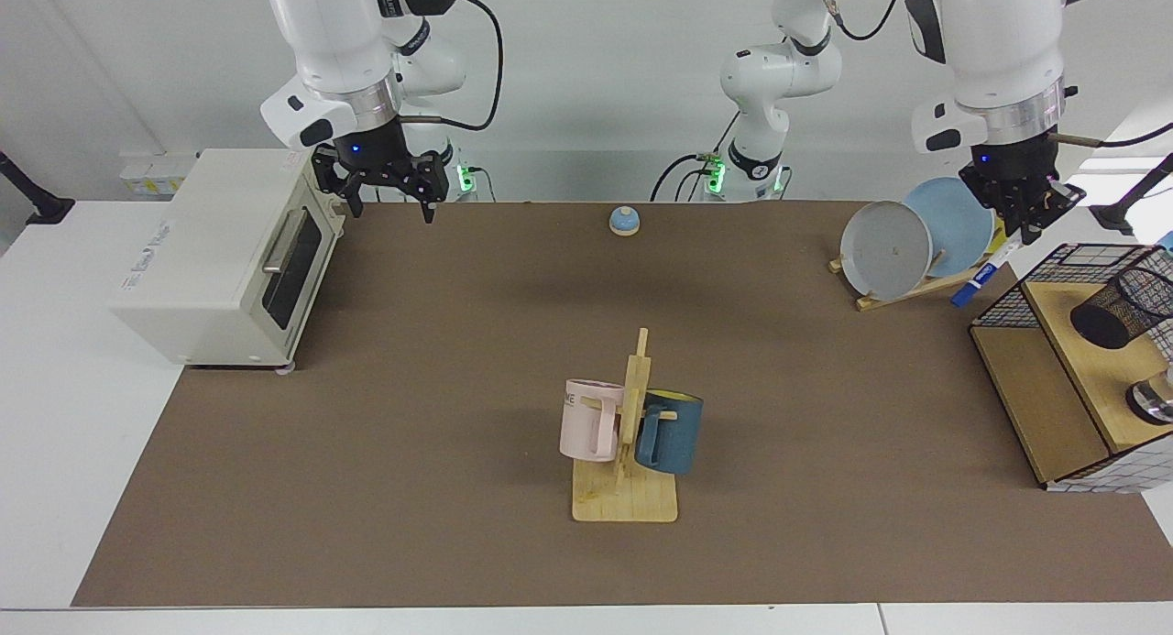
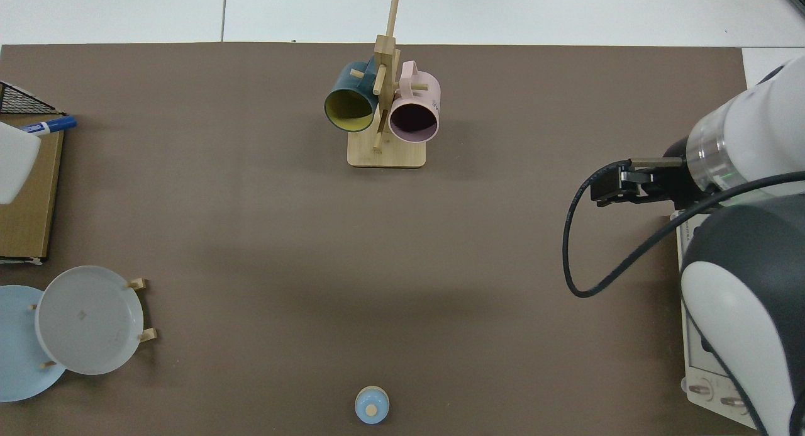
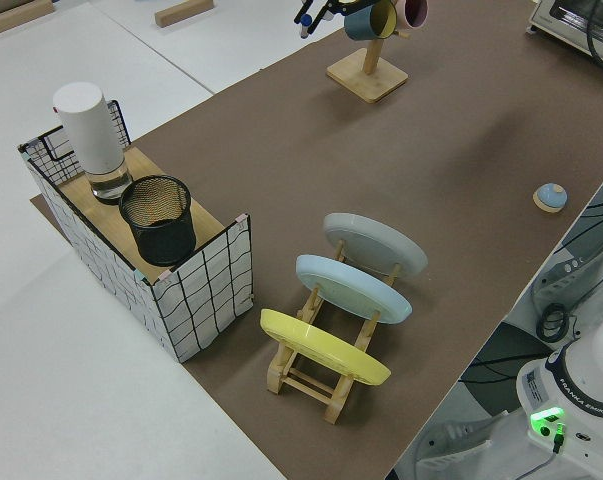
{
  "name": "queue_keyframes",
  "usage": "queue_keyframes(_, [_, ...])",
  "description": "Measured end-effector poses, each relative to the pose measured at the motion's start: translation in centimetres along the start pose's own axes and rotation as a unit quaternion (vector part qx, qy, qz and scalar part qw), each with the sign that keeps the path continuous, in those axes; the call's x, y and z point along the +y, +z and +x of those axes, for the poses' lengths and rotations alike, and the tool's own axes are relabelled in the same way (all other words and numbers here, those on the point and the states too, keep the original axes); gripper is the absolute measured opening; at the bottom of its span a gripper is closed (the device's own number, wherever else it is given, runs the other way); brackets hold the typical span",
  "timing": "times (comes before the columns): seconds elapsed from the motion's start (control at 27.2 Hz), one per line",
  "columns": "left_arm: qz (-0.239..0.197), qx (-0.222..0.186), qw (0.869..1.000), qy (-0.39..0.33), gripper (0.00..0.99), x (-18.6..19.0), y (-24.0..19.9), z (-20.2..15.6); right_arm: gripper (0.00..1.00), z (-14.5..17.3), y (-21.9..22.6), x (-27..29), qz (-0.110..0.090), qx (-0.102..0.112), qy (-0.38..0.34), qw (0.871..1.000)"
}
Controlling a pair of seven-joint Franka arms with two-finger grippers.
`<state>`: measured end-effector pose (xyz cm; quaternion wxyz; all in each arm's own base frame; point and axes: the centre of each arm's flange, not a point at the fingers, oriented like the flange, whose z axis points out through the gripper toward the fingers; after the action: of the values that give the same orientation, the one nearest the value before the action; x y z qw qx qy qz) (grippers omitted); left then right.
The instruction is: Put markers into pen holder
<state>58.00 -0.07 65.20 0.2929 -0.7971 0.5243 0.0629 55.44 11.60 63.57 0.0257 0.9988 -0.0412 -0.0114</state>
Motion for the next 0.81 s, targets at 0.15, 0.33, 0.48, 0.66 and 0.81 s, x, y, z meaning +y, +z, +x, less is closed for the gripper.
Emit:
queue_keyframes(0.15, [0.007, -0.015, 1.000, 0.009, 0.163, -0.4, 0.1, -1.3, 1.00, -0.4, -0.5, 1.0, -0.002, -0.001, 0.000, 1.000])
queue_keyframes(0.33, [0.024, -0.048, 0.998, 0.033, 0.163, -1.2, 0.1, -3.1, 1.00, -1.0, -0.8, 2.9, -0.004, -0.003, -0.004, 1.000])
queue_keyframes(0.48, [0.039, -0.074, 0.995, 0.048, 0.163, -2.0, 0.0, -4.8, 1.00, -1.6, -0.8, 3.4, -0.005, -0.004, -0.004, 1.000])
queue_keyframes(0.66, [0.063, -0.107, 0.991, 0.053, 0.163, -3.1, 0.4, -7.0, 1.00, -2.3, -0.6, 3.6, -0.007, -0.008, -0.004, 1.000])
queue_keyframes(0.81, [0.073, -0.130, 0.987, 0.065, 0.163, -3.9, 1.2, -8.9, 1.00, -2.6, -0.6, 3.5, -0.007, -0.009, -0.005, 1.000])
